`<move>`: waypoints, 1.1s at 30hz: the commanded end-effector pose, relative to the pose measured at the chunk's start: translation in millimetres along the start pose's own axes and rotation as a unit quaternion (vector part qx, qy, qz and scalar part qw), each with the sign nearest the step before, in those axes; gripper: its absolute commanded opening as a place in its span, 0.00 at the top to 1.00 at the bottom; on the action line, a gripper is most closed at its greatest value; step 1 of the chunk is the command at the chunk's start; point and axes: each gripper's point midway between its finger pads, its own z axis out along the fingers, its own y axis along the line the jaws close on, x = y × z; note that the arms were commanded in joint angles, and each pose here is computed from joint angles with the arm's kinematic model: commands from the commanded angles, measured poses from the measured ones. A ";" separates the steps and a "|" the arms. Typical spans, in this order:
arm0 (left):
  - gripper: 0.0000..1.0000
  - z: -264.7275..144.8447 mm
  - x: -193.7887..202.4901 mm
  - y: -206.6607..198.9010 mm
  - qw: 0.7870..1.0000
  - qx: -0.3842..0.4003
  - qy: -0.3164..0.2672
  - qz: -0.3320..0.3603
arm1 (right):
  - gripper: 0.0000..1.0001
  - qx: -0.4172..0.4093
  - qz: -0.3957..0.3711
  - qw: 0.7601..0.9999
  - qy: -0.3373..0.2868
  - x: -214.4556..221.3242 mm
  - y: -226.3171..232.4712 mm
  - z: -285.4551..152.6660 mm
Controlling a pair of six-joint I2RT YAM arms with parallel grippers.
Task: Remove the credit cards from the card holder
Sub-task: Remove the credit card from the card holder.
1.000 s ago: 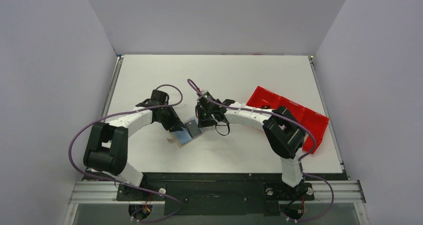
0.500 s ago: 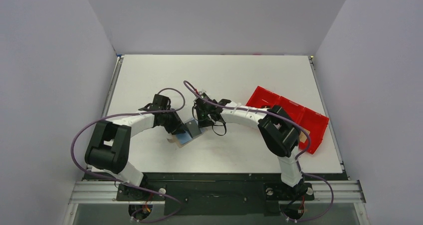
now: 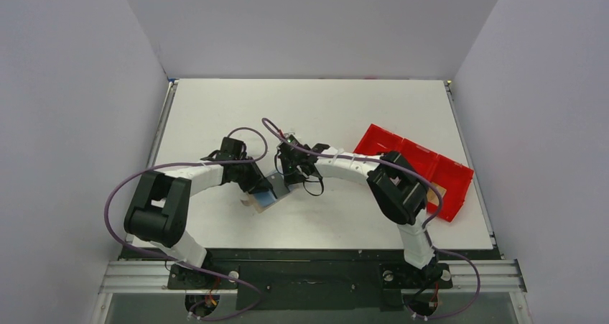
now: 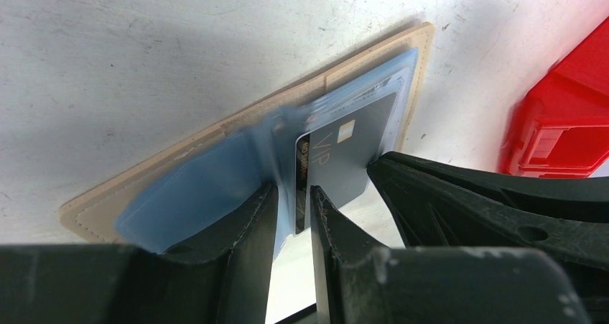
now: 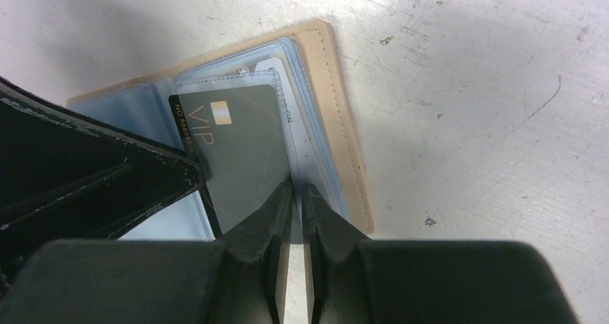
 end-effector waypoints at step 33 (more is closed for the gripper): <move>0.93 -2.6 3.2 -6.4 0.999 0.045 -0.008 0.008 | 1.00 0.024 0.017 0.999 0.027 22.2 -9.1 24.6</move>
